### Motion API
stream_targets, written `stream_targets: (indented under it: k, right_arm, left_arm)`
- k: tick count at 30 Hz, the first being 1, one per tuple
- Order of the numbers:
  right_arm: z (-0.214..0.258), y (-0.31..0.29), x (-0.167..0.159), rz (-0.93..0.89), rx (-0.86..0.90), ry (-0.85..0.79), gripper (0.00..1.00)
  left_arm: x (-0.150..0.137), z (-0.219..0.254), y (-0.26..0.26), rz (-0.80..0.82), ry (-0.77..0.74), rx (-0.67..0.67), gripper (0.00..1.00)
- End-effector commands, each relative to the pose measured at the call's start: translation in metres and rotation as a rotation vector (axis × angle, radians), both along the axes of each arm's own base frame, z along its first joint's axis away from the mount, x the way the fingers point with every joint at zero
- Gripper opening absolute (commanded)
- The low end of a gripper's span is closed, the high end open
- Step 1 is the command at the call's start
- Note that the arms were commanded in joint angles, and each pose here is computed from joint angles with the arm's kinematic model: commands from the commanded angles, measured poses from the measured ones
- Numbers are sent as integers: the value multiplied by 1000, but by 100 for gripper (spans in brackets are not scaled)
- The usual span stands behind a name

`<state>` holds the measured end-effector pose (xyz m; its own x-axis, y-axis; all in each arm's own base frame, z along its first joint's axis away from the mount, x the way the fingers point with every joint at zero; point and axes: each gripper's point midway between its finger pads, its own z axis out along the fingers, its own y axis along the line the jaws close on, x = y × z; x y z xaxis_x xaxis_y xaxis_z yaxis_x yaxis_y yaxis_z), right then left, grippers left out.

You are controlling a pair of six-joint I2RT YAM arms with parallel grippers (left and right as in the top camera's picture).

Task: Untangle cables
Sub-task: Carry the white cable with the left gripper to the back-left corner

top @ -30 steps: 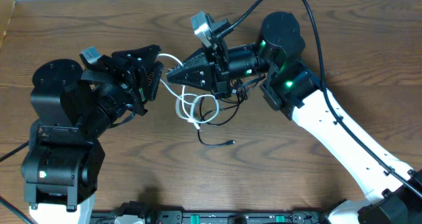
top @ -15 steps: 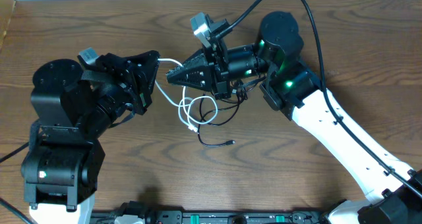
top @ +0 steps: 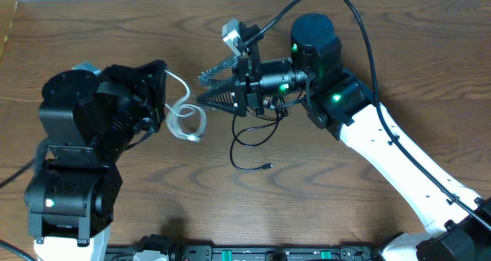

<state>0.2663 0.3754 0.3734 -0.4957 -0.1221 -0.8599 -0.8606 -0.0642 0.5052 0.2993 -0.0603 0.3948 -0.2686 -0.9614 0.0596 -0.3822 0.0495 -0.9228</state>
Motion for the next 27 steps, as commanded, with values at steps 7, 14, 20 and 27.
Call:
stream_targets:
  k: [7,14,20,27]
  right_arm:
    - [-16,-12,25,-131,-76,34,84]
    - [-27,-37,46,-195,-112,110,93]
    - [-42,-74,74,-296,-155,194,95]
    - [-61,-101,85,-356,-215,280,98]
  left_arm:
    - [22,50,20,70,-253,186,8]
    - [56,92,39,167,-469,428,7]
    - [90,115,42,192,-579,525,7]
    - [177,115,102,382,-566,600,7]
